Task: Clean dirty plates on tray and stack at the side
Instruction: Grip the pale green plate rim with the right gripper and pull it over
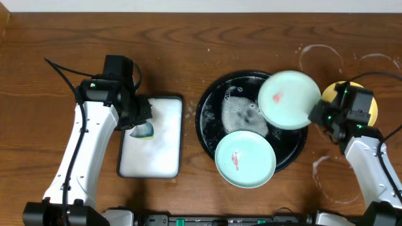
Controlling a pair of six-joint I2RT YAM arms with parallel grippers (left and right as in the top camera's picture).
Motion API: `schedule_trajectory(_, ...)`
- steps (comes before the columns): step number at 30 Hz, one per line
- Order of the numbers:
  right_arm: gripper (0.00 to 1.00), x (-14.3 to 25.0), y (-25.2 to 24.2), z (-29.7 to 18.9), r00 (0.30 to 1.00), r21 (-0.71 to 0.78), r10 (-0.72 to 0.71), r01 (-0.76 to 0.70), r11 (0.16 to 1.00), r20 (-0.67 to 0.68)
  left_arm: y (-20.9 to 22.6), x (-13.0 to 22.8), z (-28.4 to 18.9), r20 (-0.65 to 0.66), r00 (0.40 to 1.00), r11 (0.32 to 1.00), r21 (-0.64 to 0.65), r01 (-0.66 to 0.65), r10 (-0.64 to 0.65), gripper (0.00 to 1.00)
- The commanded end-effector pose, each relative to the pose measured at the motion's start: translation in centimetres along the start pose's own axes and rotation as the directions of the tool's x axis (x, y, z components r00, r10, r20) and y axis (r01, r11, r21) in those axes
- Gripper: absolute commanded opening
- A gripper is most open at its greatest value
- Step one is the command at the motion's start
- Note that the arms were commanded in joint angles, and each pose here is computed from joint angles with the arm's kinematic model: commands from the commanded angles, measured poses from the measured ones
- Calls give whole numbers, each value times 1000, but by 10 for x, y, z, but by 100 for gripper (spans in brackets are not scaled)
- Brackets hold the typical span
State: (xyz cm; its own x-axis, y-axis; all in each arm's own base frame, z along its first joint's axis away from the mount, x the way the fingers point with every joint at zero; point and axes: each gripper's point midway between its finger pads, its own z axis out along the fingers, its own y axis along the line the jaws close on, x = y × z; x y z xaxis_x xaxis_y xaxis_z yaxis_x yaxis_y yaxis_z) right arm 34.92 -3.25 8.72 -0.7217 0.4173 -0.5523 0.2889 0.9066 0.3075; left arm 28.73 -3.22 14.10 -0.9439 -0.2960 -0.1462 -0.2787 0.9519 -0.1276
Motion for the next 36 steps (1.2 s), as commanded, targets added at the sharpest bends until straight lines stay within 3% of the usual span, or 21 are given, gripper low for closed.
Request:
schedule_trajectory(1,1,2,42,0,997,-145,-83,80,986,-11,1,0,0,-1,1000,1000,0,-15,15,8)
schedule_trajectory(9,1,41,83,53,973,-192,-218,199,961,-82,1,0,0,-1,1000,1000,0,-15,15,8)
schedule_trajectory(14,1,44,89,70,969,-206,-235,217,954,-71,1,0,0,-2,1000,1000,0,-15,15,8)
schedule_trajectory(17,22,43,85,70,967,-190,-247,230,954,-69,1,0,0,-1,1000,1000,0,-15,15,8)
schedule_trajectory(20,33,42,91,60,951,-217,-300,278,936,-77,1,0,0,-1,1000,1000,0,-16,16,8)
schedule_trajectory(24,39,39,95,45,915,-220,-373,337,915,-151,1,0,0,-1,1000,1000,0,-15,15,8)
schedule_trajectory(30,40,26,94,44,916,-172,-356,326,930,-187,1,-1,0,4,1000,1000,2,-16,16,8)
schedule_trajectory(36,36,43,85,76,923,-148,-289,258,955,-253,0,-3,0,9,1000,1000,4,-16,16,8)
